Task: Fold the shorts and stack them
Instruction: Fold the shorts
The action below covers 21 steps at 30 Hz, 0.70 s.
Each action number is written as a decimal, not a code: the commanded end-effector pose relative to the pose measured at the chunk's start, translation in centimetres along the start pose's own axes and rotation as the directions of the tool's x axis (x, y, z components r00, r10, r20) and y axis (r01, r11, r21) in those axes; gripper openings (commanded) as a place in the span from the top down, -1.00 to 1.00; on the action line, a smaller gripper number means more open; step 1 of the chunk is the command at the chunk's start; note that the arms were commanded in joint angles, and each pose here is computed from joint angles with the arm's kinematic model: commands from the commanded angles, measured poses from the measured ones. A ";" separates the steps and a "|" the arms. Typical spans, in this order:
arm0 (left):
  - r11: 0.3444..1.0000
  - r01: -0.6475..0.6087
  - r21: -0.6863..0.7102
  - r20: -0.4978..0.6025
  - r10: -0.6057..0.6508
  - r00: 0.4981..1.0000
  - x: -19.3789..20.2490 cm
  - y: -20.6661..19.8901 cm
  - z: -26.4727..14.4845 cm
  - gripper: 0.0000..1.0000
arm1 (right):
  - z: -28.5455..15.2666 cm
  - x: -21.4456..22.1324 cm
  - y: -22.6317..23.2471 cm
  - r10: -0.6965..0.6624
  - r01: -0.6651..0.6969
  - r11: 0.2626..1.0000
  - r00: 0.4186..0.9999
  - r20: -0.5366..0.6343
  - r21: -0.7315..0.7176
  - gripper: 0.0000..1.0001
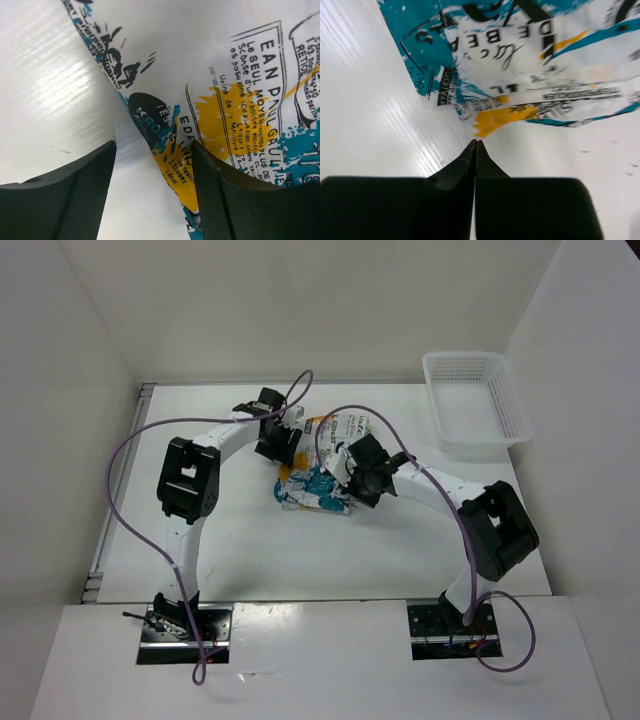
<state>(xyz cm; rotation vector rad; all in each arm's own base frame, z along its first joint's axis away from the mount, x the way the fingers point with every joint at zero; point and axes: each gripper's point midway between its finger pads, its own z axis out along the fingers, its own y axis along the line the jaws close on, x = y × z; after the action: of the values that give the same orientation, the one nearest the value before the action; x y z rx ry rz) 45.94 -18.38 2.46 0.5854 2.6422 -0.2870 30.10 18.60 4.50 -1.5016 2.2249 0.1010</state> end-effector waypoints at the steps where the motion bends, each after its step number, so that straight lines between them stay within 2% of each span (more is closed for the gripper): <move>1: 1.000 0.009 -0.006 -0.038 -0.009 0.999 0.7 0.7 0.8 -0.39 | -3.2 -4.2 -0.7 0.010 -0.010 1.000 0.992 0.129 0.003 0.99; 3: 0.999 0.008 0.053 -0.020 -0.007 1.000 0.2 -0.5 -0.1 -0.39 | -5.1 -5.8 -1.9 0.010 -0.019 0.999 0.985 0.171 0.051 0.97; 5: 0.993 0.007 0.119 -0.008 -0.006 1.000 0.3 -1.9 -1.4 -0.41 | -6.8 -7.3 -2.9 0.023 -0.044 0.995 0.976 0.218 0.091 0.76; 9: 0.978 -0.014 0.210 0.057 0.002 0.998 -0.8 -3.9 -4.6 -0.47 | -10.7 -8.6 -6.6 0.072 -0.133 0.973 0.951 0.300 0.186 0.70; 11: 0.973 -0.033 0.231 0.104 0.009 0.995 -1.7 -4.7 -6.8 -0.52 | -13.1 -8.6 -8.7 0.103 -0.192 0.954 0.932 0.348 0.232 0.60; 12: 0.968 -0.043 0.247 0.125 0.012 0.992 -2.1 -5.1 -7.7 -0.61 | -14.4 -7.2 -11.1 0.140 -0.249 0.925 0.926 0.352 0.286 0.44; 14: 0.962 -0.059 0.265 0.175 0.012 0.984 -2.8 -5.5 -10.2 -0.71 | -17.6 -4.4 -15.1 0.190 -0.348 0.852 0.902 0.388 0.390 0.29; 15: 0.964 -0.075 0.256 0.245 0.010 0.969 -4.1 -5.1 -12.6 -0.71 | -18.3 -2.7 -16.4 0.229 -0.395 0.814 0.892 0.389 0.426 0.24; 17: 0.964 -0.080 0.252 0.307 -0.002 0.952 -4.7 -4.2 -14.7 -0.79 | -20.6 0.3 -18.4 0.299 -0.492 0.735 0.853 0.429 0.467 0.11; 18: 0.969 -0.072 0.238 0.371 -0.022 0.928 -5.3 -2.6 -17.1 -0.79 | -22.1 3.7 -20.2 0.367 -0.567 0.660 0.816 0.447 0.493 -0.05; 19: 0.975 -0.057 0.216 0.401 -0.036 0.916 -5.5 -1.2 -18.3 -0.94 | -22.5 5.0 -20.5 0.398 -0.607 0.638 0.787 0.472 0.474 -0.16; 21: 0.984 -0.027 0.177 0.467 -0.060 0.882 -5.7 1.4 -21.5 -0.96 | -23.7 7.9 -20.7 0.477 -0.697 0.554 0.713 0.513 0.455 -0.33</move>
<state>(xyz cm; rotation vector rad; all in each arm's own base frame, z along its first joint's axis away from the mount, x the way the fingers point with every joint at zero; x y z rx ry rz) 42.91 -16.94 19.14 0.5479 2.3059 -0.6173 39.66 -1.07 24.57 -0.4729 2.1076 -0.1847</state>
